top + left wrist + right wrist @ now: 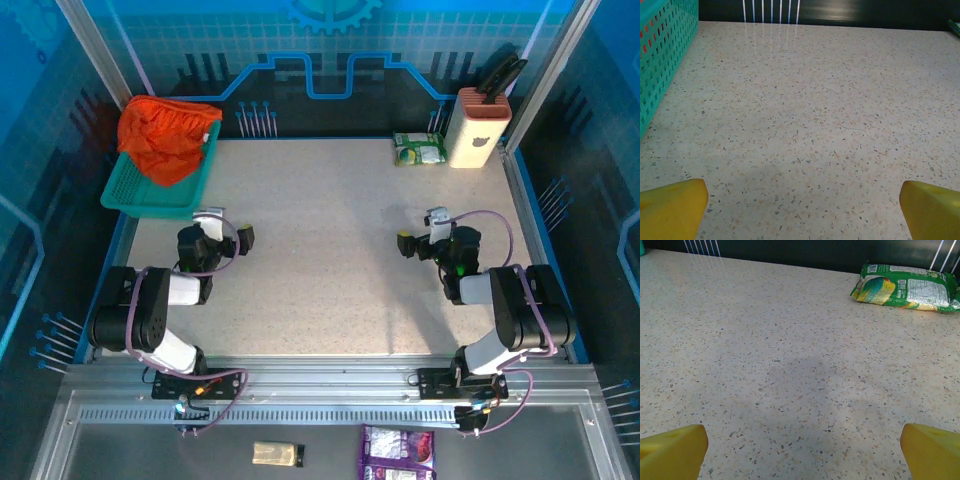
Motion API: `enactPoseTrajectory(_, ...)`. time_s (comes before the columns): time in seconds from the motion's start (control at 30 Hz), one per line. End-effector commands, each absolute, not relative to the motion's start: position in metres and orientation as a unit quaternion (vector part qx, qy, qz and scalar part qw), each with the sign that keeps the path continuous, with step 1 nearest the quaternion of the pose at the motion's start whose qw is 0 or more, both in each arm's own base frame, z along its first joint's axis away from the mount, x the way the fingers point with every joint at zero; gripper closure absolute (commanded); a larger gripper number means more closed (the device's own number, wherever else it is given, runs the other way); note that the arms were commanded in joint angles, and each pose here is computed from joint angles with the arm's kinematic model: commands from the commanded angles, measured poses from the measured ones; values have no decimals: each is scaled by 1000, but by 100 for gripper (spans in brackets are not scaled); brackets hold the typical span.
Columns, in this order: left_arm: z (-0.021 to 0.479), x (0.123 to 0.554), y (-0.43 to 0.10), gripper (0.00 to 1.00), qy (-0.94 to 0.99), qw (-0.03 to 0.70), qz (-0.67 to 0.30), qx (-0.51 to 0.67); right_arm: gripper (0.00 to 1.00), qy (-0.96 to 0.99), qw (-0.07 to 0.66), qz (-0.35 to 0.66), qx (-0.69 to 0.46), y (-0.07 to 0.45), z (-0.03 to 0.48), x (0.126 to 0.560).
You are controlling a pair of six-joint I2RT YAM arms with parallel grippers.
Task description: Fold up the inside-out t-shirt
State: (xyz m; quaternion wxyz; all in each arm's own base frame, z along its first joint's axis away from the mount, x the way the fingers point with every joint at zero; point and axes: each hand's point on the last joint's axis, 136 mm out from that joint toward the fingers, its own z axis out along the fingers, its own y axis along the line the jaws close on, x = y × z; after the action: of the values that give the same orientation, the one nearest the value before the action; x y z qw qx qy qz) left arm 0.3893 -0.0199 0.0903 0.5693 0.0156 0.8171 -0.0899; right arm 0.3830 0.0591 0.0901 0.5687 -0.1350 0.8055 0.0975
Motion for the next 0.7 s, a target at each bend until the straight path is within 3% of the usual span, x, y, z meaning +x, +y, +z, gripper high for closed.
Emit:
enactPoseTrajectory(0.0,96,396,-16,1,813,576,-88,5,0,791,588,92,-139,56,102,389)
enactPoseTrajectory(0.67,97,396,-16,1,813,576,-88,5,0,792,586,95,-139,57,102,389)
